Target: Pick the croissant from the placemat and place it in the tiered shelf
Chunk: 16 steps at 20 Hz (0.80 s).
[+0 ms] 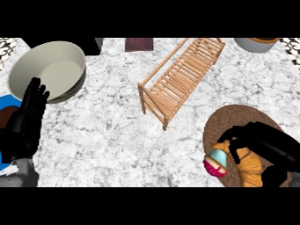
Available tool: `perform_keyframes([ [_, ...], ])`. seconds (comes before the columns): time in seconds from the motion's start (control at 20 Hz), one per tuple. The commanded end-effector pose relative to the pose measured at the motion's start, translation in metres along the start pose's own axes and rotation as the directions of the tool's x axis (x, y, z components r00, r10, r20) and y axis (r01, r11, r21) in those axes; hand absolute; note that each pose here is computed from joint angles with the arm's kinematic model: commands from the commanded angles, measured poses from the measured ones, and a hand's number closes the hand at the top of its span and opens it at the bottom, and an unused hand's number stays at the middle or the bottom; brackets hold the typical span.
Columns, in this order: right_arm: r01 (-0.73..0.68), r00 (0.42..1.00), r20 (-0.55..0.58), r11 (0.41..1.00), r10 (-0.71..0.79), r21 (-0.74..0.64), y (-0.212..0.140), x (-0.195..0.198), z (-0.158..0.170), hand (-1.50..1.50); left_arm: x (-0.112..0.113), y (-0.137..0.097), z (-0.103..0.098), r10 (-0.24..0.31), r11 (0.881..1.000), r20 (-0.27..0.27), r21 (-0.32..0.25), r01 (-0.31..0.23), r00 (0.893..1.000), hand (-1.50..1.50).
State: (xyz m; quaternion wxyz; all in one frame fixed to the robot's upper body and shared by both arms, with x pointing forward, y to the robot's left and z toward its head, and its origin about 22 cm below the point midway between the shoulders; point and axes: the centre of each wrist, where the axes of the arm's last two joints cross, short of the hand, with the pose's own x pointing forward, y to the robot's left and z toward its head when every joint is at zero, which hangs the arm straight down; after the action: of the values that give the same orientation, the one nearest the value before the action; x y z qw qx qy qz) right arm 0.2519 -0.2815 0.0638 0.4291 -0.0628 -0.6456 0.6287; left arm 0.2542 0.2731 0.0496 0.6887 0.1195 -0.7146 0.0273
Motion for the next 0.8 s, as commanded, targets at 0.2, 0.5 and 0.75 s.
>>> perform_keyframes([
  [0.2, 0.154, 0.987, 0.007, 0.939, -0.16, -0.306, -0.085, 0.03, 0.038, 1.5, 0.007, 0.007, -0.007, -0.001, 1.0, 0.0, -0.017, 0.001, 1.0, 0.0],
  [0.5, 0.103, 0.984, -0.09, 0.905, -0.153, -0.412, -0.143, 0.042, 0.054, 1.5, -0.006, -0.008, 0.0, -0.024, 0.999, 0.023, -0.023, 0.025, 0.999, 0.0],
  [0.75, 0.123, 0.975, -0.111, 0.882, -0.193, -0.455, -0.154, 0.041, 0.009, 1.5, 0.011, -0.009, 0.011, 0.008, 1.0, 0.019, -0.023, -0.008, 1.0, 0.0],
])
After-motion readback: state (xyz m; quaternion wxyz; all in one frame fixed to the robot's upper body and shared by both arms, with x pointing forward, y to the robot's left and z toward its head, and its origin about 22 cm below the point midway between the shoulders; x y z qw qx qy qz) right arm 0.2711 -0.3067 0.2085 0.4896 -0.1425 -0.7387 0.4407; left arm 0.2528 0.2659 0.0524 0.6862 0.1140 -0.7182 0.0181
